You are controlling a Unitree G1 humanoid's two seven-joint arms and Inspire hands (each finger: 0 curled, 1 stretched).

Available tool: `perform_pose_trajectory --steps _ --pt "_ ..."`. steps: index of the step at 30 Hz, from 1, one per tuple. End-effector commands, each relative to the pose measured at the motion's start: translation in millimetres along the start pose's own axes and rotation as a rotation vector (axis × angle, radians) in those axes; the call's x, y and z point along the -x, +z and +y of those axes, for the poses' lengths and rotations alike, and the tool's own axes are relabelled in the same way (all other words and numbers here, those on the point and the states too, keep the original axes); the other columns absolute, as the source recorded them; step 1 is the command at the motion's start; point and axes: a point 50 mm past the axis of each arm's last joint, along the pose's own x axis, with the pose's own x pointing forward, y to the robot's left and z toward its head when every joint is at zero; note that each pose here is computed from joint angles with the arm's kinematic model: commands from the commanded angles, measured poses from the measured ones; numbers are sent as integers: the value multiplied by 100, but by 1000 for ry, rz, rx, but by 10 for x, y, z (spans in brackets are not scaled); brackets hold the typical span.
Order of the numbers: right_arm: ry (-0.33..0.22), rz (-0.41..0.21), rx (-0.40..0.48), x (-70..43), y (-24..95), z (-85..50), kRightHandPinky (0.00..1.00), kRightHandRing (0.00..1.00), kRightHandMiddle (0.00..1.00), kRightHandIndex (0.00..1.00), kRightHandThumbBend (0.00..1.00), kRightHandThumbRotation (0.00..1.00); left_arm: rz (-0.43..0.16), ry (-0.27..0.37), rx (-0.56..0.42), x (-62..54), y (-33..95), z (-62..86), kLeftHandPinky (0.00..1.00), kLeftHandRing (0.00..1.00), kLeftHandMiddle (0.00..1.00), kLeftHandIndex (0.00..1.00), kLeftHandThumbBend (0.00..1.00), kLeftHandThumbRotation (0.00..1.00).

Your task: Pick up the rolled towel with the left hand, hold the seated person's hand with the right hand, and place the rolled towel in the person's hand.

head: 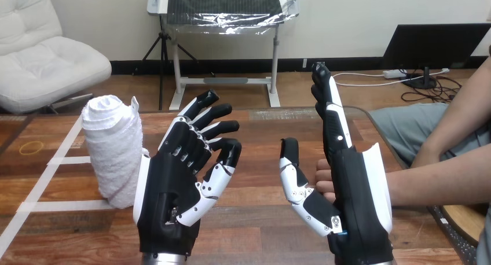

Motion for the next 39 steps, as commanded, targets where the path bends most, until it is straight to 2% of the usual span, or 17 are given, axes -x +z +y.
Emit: perform_pose_trajectory --steps 1,17,33,39 --pt "-54 -39 -20 -83 108 -27 100 100 100 100 0 0 -5 23 40 78 43 -80 61 71 77 81 40 12" --pt "-37 -44 -3 -83 119 -37 100 100 100 100 0 0 -18 20 13 53 65 -87 62 69 76 80 43 16" --pt "-47 -40 17 -91 147 -67 100 100 100 100 0 0 -25 35 4 54 91 -63 60 68 75 79 42 12" --pt "-49 -45 19 -91 150 -84 100 100 100 100 0 0 -34 35 -1 46 105 -79 60 67 74 79 43 13"
